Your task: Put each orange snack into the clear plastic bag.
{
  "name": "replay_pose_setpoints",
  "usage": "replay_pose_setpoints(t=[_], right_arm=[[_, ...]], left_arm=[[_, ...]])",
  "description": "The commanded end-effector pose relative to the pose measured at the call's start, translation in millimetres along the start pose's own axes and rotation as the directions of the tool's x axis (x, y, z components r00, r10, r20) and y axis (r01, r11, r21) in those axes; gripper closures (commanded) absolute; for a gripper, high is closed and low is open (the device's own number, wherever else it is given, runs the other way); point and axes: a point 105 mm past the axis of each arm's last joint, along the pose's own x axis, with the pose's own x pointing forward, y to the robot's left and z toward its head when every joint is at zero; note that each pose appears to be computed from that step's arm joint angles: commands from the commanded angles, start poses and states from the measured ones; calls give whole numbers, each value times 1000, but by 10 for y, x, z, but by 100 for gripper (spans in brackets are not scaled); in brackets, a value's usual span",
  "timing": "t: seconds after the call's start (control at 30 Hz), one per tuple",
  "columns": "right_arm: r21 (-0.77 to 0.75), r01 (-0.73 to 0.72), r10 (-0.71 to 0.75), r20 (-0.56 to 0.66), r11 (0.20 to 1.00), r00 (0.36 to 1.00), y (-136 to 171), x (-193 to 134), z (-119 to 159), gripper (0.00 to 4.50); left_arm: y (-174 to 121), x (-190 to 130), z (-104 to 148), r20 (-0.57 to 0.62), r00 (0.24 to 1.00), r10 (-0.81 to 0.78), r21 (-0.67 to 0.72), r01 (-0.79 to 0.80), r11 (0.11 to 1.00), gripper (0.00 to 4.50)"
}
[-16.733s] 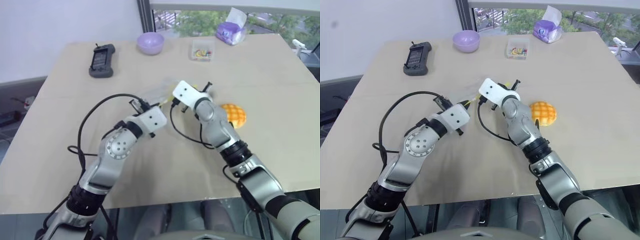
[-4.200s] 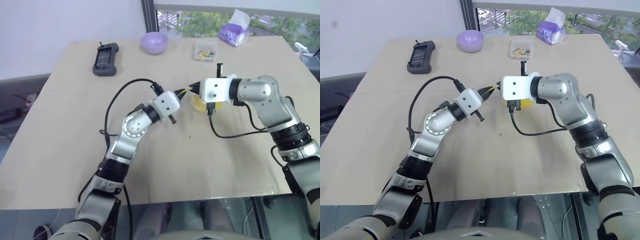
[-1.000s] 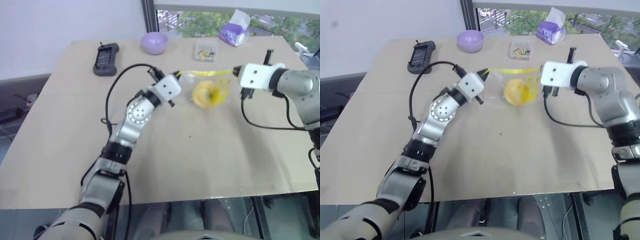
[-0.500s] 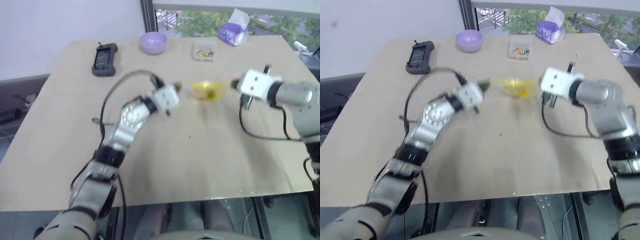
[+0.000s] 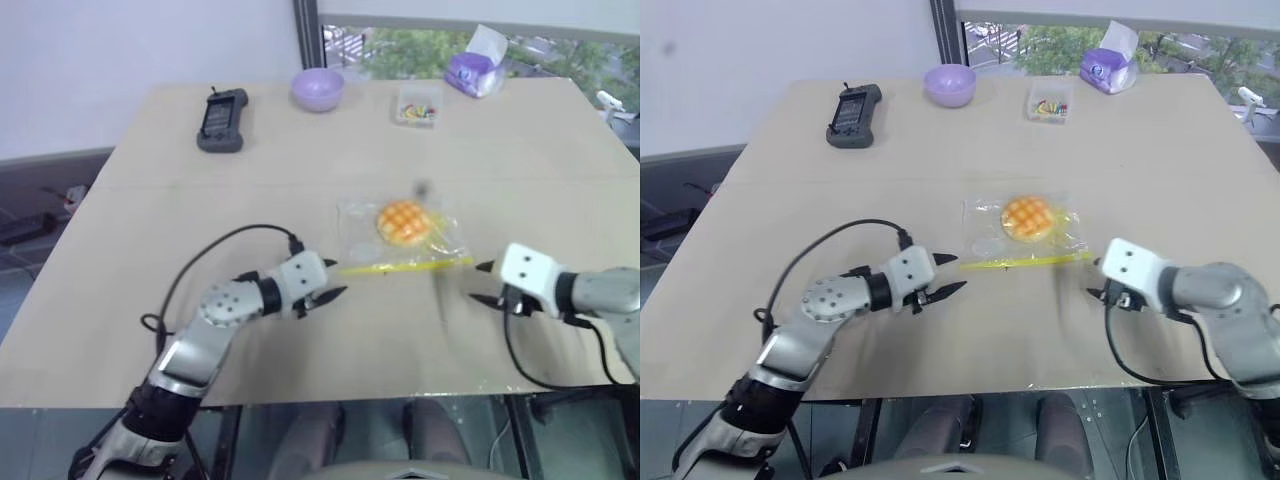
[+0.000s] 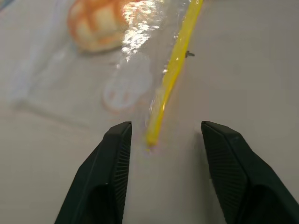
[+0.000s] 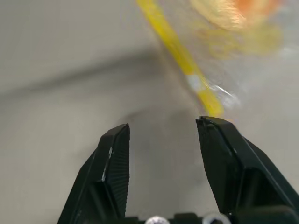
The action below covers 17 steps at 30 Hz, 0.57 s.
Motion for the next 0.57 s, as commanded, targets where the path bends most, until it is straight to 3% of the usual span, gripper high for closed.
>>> replay_pose_setpoints(t=[0.03,0.3,0.57], right_arm=[[80,85,-93,105,993,990,-158,-281,90,202],[335,99,-155,144,937,977,-250,-855,-219,202],[368,84,-147,148,926,978,-312,-1099,-362,202]], left_arm=[[139,-305,114,42,999,25,-119,-20,993,193],[217,-963,-101,6,1000,30,-266,-27,964,193],[215,-1144,-71,-1,998,68,-243,-66,968,193]])
